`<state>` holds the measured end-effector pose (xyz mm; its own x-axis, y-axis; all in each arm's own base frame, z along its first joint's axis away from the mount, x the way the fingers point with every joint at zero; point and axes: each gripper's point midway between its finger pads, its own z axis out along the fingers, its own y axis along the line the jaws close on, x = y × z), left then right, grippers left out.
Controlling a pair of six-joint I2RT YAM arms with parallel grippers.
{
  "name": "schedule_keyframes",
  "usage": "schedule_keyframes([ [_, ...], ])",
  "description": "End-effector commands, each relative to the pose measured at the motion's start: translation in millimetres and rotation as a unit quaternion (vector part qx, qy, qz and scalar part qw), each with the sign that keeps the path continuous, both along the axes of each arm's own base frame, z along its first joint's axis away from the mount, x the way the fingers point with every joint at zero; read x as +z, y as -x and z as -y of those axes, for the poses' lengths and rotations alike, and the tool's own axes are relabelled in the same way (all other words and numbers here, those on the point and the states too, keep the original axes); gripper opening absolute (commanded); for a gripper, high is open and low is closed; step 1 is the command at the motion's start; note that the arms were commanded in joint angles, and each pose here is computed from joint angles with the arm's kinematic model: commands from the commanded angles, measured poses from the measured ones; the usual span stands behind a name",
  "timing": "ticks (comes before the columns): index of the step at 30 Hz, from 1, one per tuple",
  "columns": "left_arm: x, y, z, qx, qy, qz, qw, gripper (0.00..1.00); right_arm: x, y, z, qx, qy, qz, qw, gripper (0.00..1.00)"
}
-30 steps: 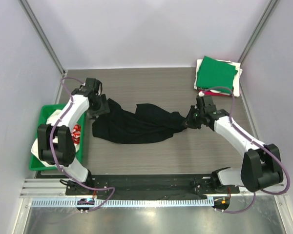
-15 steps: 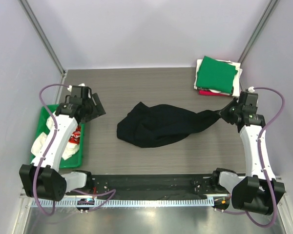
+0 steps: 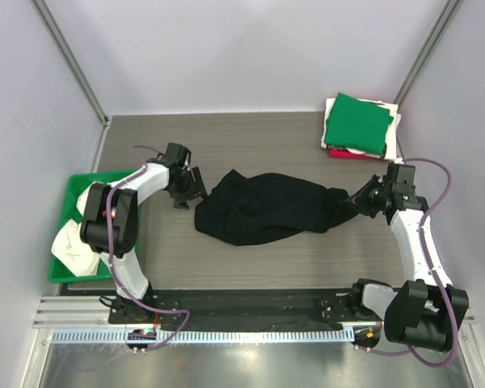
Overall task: Fold and stack the t-shirts
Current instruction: Flatten the tshirt out
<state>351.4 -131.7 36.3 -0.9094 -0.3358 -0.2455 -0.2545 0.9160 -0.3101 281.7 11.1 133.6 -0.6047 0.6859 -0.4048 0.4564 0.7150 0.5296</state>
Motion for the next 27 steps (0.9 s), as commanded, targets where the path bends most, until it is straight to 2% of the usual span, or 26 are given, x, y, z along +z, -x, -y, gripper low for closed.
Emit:
schedule_keyframes([
  [1,8,-13,26,-0.005,0.045,0.026,0.999,0.7,0,-9,-4,0.02,-0.005,0.018,1.0,0.01],
  [4,-2,-6,38,-0.009,0.059,0.018,0.998,0.68,-6,-11,-4,0.023,-0.005,0.015,1.0,0.01],
  [6,-9,1,45,-0.005,0.073,0.007,0.997,0.63,-11,-10,-5,0.023,-0.007,0.008,1.0,0.01],
  [9,-10,0,58,-0.003,0.098,0.014,0.995,0.42,-16,-10,-6,0.022,-0.014,0.007,1.0,0.01],
  [10,-7,-4,60,-0.003,0.1,0.021,0.995,0.19,-16,-11,-7,0.023,-0.016,0.01,1.0,0.01],
  [12,3,-11,59,0.001,0.1,0.034,0.994,0.01,-11,-14,-8,0.022,-0.022,0.014,0.999,0.01],
  [14,52,-21,58,0.001,0.098,0.083,0.992,0.0,6,-18,-11,0.022,-0.034,0.031,0.999,0.01],
  [15,49,-18,53,0.004,0.087,0.074,0.993,0.0,16,-22,-13,0.022,-0.037,0.042,0.998,0.01],
  [16,85,-25,53,0.003,0.092,0.114,0.989,0.0,25,-24,-15,0.023,-0.045,0.048,0.998,0.01],
  [18,117,-22,41,0.013,0.071,0.137,0.988,0.0,60,-34,-16,0.019,-0.054,0.084,0.995,0.01],
  [19,158,-25,39,0.011,0.076,0.183,0.98,0.0,70,-35,-17,0.018,-0.057,0.09,0.994,0.01],
  [20,178,-24,32,0.019,0.066,0.205,0.976,0.0,95,-41,-17,0.022,-0.056,0.116,0.991,0.01],
  [22,211,-15,22,0.025,0.056,0.233,0.971,0.0,120,-41,-19,0.021,-0.059,0.134,0.989,0.01],
  [23,251,-7,17,0.028,0.064,0.277,0.958,0.0,146,-43,-19,0.023,-0.054,0.161,0.985,0.01],
  [25,279,7,6,0.03,0.054,0.301,0.952,0.0,185,-39,-20,0.026,-0.049,0.203,0.978,0.01],
  [27,323,24,-6,0.037,0.05,0.347,0.936,0.0,213,-33,-24,0.034,-0.047,0.234,0.971,0.01],
])
